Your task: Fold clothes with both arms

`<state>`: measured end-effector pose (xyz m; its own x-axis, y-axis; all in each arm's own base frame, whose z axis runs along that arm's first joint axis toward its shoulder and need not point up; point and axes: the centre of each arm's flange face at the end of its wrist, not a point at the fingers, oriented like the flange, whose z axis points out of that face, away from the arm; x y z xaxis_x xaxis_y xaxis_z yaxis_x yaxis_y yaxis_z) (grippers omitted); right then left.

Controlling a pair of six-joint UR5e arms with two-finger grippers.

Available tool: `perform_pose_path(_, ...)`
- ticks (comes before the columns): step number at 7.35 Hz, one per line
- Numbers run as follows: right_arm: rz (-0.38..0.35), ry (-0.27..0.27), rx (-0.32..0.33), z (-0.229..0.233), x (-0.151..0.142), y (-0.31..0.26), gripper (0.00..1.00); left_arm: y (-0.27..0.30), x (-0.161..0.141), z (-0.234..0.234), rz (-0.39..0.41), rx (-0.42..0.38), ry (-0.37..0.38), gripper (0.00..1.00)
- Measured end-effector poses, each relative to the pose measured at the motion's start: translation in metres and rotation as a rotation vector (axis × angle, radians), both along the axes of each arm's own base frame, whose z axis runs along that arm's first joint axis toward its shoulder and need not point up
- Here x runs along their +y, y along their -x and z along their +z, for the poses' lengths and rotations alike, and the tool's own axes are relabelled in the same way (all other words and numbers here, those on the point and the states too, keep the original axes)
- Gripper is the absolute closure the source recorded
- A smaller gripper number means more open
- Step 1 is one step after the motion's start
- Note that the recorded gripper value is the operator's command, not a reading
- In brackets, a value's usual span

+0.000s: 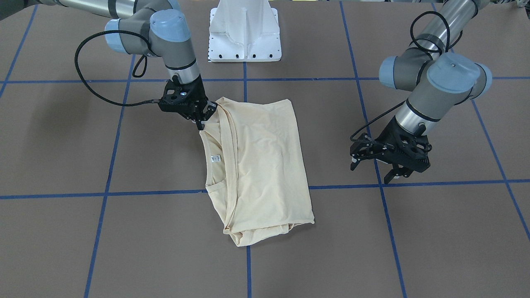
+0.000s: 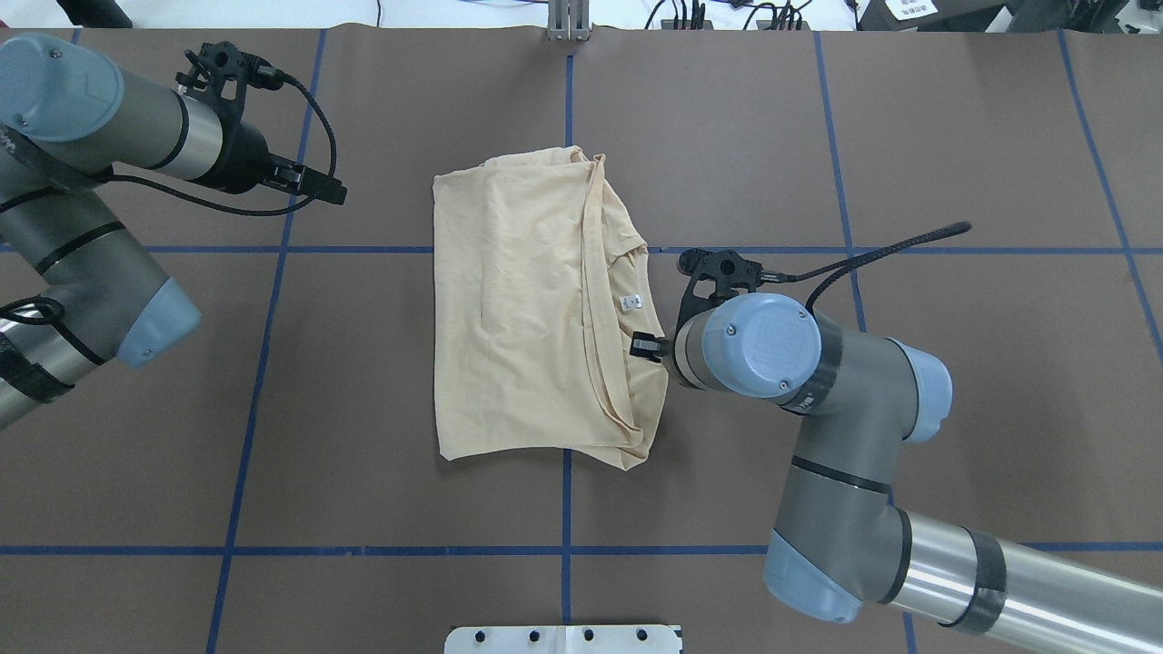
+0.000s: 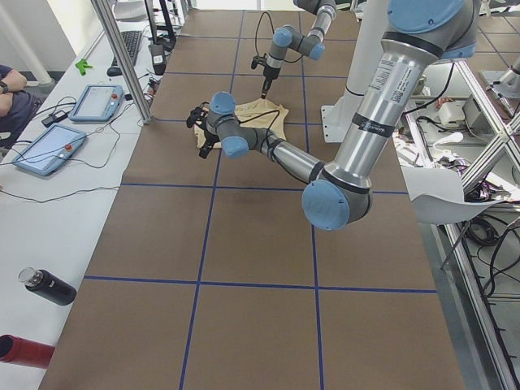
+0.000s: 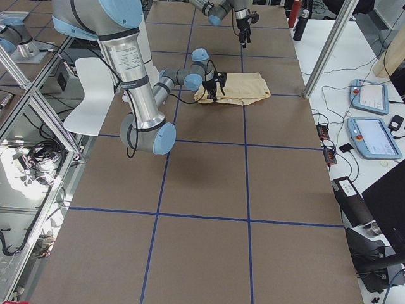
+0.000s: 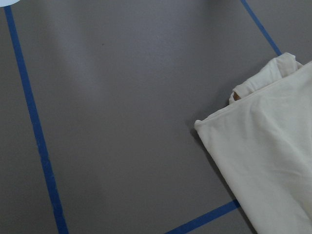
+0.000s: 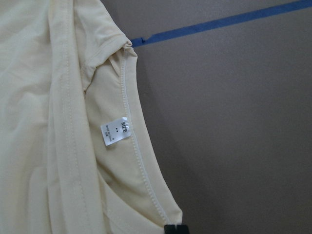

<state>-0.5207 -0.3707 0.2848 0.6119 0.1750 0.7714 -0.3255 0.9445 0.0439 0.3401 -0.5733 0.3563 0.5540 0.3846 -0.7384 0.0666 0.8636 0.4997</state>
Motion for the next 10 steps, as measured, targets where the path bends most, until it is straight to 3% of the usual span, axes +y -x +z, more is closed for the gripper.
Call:
perform_pose_path(3,-0.038,0.002,0.059,-0.019,0.008,0.02,0.01,0.0,0.001,-0.001,0.002,0.003,-0.001,0.0)
perform_pose_path(4,-0.058,-0.006,0.085,-0.038,0.004,0.034,0.18,0.001,0.001,0.0,0.003,0.002,0.001,0.0)
perform_pose_path(5,-0.093,-0.027,0.115,-0.048,0.0,0.051,0.21,0.001,0.002,0.003,0.002,0.001,0.003,0.0)
perform_pose_path(7,-0.224,-0.113,0.174,-0.052,-0.001,0.07,0.33,0.002,0.003,0.005,0.002,0.001,0.003,0.0)
perform_pose_path(10,-0.374,-0.213,0.205,-0.057,0.006,0.072,0.5,0.003,0.004,0.006,0.002,0.001,0.003,0.0)
